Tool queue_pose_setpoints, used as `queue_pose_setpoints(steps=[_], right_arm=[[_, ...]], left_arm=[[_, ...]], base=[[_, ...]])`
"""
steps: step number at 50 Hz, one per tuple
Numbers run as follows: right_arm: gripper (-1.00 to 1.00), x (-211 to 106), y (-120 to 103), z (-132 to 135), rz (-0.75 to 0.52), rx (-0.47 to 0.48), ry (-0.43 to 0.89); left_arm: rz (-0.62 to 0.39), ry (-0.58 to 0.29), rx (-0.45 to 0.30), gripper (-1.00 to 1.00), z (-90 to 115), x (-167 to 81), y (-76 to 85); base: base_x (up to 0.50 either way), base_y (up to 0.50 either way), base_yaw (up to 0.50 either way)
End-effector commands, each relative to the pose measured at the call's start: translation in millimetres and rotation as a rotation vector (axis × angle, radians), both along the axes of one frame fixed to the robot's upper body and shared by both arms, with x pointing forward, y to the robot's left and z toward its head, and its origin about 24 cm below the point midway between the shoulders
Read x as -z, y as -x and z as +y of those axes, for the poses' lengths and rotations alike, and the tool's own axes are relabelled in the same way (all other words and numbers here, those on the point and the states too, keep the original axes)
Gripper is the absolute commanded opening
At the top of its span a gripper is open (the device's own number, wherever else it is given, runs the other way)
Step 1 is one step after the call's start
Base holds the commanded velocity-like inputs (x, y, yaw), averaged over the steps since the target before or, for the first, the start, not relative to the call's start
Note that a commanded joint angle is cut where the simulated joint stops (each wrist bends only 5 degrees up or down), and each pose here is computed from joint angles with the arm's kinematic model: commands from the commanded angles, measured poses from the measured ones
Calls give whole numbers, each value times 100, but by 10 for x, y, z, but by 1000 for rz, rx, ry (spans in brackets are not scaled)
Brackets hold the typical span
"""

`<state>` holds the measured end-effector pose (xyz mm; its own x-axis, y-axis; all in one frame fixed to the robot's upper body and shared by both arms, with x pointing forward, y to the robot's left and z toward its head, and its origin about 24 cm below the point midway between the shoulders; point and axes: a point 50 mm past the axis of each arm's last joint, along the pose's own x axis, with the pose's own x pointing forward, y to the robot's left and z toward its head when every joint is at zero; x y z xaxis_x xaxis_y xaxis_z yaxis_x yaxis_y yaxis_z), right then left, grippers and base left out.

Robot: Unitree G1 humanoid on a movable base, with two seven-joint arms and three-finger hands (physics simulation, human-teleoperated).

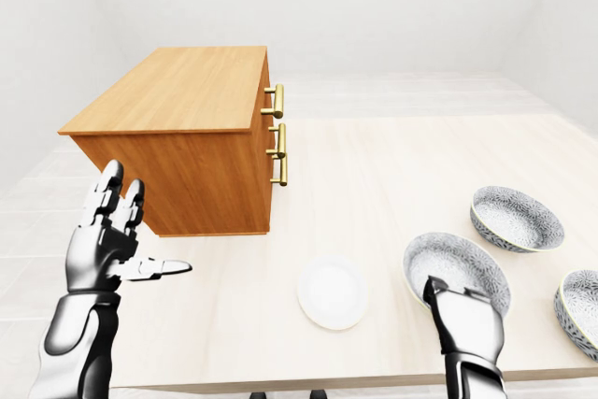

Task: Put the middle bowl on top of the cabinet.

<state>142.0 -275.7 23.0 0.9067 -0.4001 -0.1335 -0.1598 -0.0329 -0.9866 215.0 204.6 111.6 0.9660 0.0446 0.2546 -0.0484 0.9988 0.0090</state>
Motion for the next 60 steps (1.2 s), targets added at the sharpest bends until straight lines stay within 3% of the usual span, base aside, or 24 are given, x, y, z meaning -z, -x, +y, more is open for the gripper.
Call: queue_pose_setpoints(steps=[1, 2, 3, 26, 55, 60], right_arm=[[-83, -17, 18, 10, -6, 2, -7], [-98, -16, 22, 9, -6, 3, -6], [-100, -12, 29, 8, -4, 5, -5], [-100, -126, 44, -2, -36, 24, -3], [-100, -697, -7, 145, -180, 19, -90], [-100, -851, -82, 209, -214, -27, -148]], left_arm=[[-1, 0, -2, 100, 3, 1, 12], [-1, 0, -3, 100, 5, 0, 13], [-1, 1, -3, 100, 8, 1, 14], [-13, -8, -20, 100, 31, -42, 3], [-8, 4, -20, 100, 66, -23, 49], [-12, 4, -18, 100, 66, -35, 57]], base=[[0, 0, 0], [0, 0, 0], [0, 0, 0], [0, 0, 0], [0, 0, 0], [0, 0, 0]])
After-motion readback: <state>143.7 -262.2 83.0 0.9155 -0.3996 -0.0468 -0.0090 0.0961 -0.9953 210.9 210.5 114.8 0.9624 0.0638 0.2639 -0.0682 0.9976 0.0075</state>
